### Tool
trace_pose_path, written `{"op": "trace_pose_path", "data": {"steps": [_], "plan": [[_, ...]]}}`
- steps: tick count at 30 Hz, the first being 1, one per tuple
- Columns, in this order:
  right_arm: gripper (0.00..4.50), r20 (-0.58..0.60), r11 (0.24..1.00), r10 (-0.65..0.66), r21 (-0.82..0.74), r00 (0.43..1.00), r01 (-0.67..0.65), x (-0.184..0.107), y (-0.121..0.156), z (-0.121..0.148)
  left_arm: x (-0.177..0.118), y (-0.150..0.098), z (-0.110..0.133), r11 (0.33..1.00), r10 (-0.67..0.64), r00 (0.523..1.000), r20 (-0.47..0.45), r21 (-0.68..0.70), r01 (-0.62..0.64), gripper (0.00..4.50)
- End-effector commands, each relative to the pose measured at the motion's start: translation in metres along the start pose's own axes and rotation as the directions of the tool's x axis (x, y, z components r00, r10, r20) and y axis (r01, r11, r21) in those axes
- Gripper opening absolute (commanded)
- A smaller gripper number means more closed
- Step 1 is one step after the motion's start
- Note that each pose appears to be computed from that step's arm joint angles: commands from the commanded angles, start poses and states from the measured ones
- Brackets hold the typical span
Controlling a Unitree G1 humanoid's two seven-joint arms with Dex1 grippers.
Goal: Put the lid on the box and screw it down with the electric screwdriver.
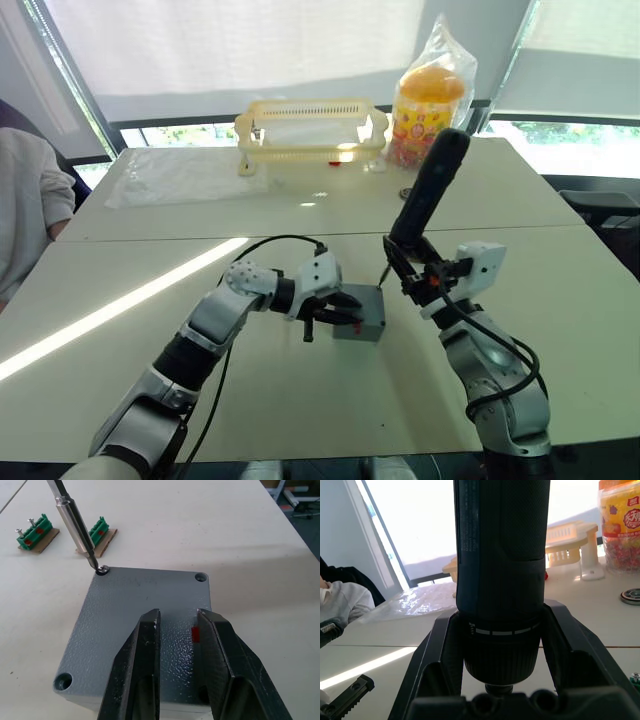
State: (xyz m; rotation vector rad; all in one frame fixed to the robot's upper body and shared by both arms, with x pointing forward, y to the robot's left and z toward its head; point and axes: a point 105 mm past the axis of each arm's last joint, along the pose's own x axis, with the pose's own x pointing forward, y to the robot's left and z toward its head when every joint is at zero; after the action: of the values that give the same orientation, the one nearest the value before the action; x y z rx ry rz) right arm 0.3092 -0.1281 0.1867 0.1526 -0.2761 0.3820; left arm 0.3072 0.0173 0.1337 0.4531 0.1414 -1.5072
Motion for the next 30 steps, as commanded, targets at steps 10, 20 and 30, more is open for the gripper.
{"op": "trace_pose_path", "data": {"steps": [10,20,30], "plan": [[1.75,0.134,0.999,0.037,-0.023,0.990,-0.034,-0.004,0.012,0.040,0.005,-0.009,-0.017,0.999,-0.036,0.998,-0.060,-0.028,0.035,1.13],[1.75,0.110,0.999,0.026,-0.026,0.994,-0.023,-0.006,0.011,0.033,0.005,-0.007,-0.016,0.999,-0.034,0.998,-0.059,-0.028,0.032,1.13],[1.75,0.100,0.999,0.029,-0.026,0.995,-0.027,-0.004,0.010,0.028,0.004,-0.006,-0.016,0.999,-0.028,0.998,-0.062,-0.029,0.026,1.13]]}}
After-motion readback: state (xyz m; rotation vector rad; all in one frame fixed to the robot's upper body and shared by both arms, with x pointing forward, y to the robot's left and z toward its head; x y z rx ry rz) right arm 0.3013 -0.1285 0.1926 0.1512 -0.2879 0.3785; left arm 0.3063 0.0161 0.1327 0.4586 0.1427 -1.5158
